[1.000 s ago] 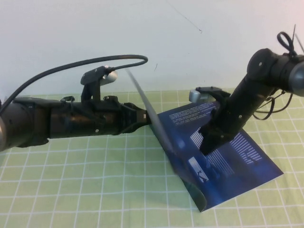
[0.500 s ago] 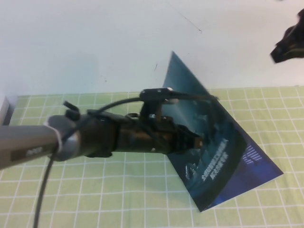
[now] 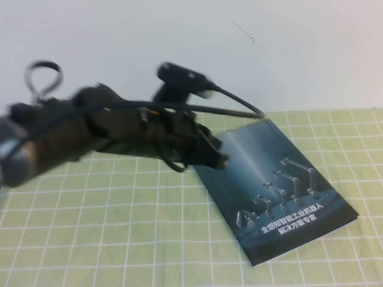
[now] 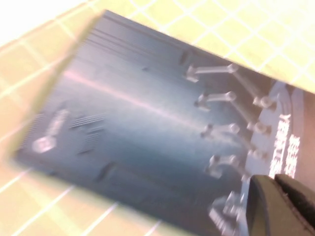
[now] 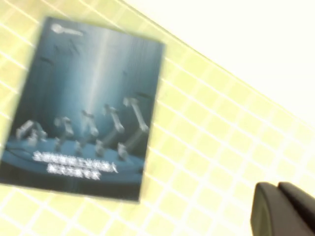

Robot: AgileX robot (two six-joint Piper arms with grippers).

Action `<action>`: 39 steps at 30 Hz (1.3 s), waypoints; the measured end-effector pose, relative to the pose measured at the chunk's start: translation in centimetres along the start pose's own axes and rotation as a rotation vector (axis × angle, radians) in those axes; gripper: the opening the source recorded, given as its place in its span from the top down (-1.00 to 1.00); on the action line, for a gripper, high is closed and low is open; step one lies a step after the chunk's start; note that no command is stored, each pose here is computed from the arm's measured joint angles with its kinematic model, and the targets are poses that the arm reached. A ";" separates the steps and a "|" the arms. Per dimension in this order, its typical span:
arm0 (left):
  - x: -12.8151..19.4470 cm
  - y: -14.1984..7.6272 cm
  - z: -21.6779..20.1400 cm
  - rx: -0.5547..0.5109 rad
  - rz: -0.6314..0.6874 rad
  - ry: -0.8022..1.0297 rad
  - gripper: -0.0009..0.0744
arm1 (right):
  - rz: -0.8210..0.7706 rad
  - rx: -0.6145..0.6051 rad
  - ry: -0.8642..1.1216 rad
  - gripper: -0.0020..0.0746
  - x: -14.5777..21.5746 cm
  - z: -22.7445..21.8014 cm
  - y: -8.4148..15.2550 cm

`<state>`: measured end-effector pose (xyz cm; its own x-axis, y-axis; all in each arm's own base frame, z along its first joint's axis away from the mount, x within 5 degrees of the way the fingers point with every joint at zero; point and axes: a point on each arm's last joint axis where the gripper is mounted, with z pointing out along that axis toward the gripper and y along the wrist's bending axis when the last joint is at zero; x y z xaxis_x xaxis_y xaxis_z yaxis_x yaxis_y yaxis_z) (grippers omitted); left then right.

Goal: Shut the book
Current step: 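Close the open booklet and leave it lying on the table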

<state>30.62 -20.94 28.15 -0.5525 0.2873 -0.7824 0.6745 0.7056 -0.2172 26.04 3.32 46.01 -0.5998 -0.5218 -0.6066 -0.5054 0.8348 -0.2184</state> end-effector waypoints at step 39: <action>16.6 -2.4 -20.7 -0.341 0.009 -0.181 0.99 | 0.157 0.064 -0.281 0.95 25.9 4.1 13.8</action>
<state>9.68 -4.46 27.78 -0.4314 0.1975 -0.8803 0.4607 0.8872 -0.0267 6.09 2.08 24.19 -0.4684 -0.3244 -0.8218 -0.3749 0.9152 -0.1476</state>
